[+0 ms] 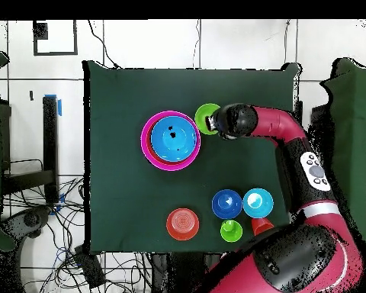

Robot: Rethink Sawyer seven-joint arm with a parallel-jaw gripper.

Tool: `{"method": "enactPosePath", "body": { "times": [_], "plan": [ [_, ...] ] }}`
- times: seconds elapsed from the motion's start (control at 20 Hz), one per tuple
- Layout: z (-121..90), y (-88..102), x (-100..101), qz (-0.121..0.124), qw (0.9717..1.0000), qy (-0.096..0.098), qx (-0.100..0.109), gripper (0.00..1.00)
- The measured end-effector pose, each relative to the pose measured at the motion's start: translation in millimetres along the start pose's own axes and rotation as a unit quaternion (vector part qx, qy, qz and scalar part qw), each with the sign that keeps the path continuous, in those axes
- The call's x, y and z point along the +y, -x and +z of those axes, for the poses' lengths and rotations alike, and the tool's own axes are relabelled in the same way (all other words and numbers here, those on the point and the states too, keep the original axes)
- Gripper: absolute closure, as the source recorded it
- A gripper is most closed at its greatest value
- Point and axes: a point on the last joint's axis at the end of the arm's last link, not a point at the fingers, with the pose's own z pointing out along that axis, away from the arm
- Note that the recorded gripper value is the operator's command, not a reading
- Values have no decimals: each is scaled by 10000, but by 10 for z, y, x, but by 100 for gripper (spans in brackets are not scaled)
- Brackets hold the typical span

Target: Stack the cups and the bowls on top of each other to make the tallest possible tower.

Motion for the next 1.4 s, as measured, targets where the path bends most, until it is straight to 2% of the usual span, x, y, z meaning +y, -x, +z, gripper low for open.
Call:
{"method": "enactPosePath", "body": {
  "times": [0.45, 0.5, 0.65, 0.9, 1.4],
  "plan": [
    [-2, 56, -31, 12, 10000, -49, -37, 0],
    [-8, 64, -28, 22, 10000, -38, -44, 100],
    [-31, 93, -16, 43, 10000, -9, -71, 100],
    [-183, 200, -56, 107, 9998, -24, -181, 100],
    [-177, 192, -65, 111, 9998, -33, -172, 100]
  ]
}}
